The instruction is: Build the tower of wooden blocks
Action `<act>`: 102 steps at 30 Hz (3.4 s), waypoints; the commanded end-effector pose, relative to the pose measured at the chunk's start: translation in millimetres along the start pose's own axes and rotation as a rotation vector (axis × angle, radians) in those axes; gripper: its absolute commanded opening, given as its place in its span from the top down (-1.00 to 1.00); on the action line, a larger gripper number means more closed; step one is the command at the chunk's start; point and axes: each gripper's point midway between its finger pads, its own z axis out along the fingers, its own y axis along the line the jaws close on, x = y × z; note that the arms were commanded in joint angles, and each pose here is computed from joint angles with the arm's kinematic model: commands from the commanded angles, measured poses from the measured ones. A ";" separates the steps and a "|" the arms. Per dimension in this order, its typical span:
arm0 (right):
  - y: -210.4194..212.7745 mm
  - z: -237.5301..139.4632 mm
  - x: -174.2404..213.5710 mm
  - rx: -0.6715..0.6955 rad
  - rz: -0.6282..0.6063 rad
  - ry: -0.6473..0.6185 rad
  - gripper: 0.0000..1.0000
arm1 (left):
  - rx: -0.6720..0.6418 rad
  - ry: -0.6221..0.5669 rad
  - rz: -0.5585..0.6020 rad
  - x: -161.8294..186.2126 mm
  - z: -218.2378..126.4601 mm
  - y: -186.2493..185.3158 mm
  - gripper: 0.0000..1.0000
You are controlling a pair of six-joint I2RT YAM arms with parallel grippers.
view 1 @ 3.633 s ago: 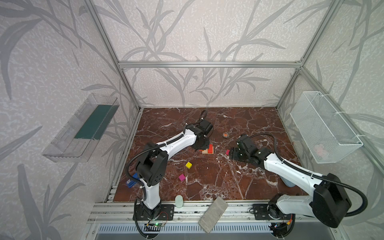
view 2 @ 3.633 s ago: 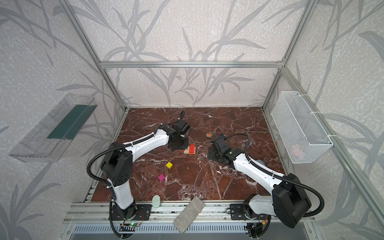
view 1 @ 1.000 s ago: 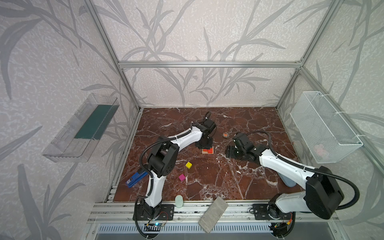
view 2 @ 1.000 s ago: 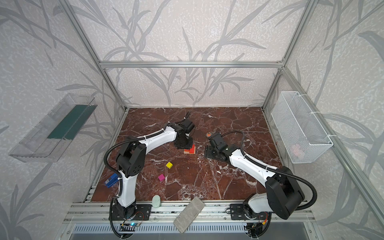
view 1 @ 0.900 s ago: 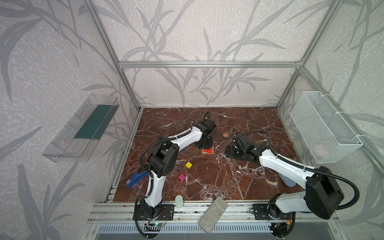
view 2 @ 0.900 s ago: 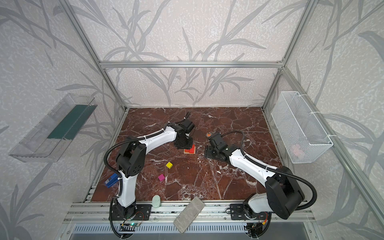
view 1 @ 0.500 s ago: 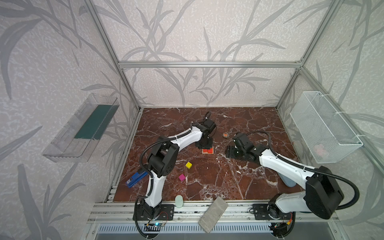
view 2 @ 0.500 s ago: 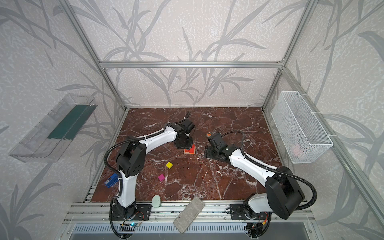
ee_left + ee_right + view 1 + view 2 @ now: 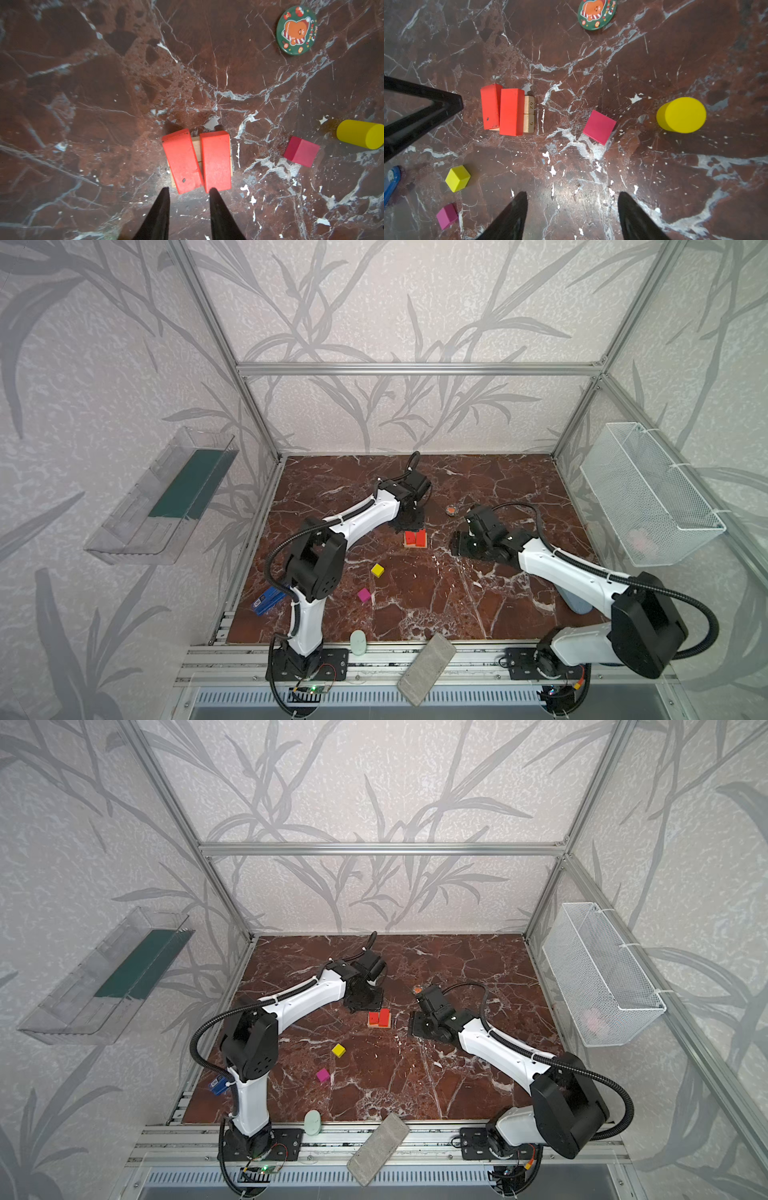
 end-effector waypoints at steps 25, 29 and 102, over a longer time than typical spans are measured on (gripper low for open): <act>16.1 -4.0 -7.0 -0.055 -0.007 -0.008 0.03 | -0.046 0.107 -0.041 -12.4 44.1 43.0 0.61; 17.5 -2.1 -6.5 -0.060 -0.006 -0.002 0.03 | -0.053 0.115 -0.040 -10.2 46.4 44.1 0.66; 13.9 6.0 0.1 -0.060 -0.003 0.010 0.03 | 0.008 0.147 -0.068 8.0 46.0 22.8 0.69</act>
